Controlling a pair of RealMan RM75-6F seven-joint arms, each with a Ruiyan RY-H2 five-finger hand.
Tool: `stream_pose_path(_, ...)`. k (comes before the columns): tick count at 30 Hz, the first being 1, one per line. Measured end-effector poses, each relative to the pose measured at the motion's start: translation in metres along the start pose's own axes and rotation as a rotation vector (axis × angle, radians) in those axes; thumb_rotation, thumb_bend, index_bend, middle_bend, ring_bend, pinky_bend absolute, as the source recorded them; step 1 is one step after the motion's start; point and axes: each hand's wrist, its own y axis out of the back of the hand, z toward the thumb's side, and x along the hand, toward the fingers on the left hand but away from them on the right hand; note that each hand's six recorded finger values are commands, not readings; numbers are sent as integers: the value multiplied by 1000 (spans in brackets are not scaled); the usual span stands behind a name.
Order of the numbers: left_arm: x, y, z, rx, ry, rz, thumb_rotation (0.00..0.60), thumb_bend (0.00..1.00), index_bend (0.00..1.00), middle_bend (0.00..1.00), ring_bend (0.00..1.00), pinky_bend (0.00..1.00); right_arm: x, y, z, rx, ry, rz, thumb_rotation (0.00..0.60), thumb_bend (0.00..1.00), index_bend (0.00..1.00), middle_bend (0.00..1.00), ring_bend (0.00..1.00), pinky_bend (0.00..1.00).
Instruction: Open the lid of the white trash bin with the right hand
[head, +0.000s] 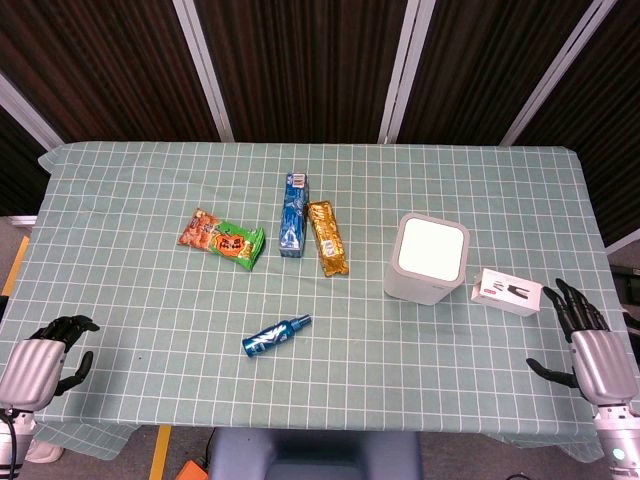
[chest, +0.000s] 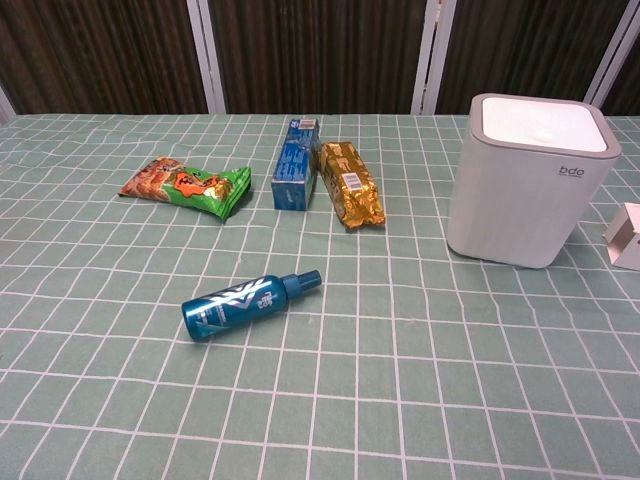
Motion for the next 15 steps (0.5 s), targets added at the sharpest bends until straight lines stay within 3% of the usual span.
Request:
stream_pose_path(11,1,1,0,-7,-10,4,600,471,354,286,260,455,-2,-4,6,4,48,6,600,68,0,11,0,260)
stream_pose_path(13,2,0,-1,-14,-4,2,600,471,354,286,260,456,-3,-5,7,5,54,1,600,68,0,79,13,276)
stream_pose_path(15,2,0,-4,-18,6,-3,600,471,354,286,260,456,-5,-6,9,3,60,-5,600,68,0,213,96,333)
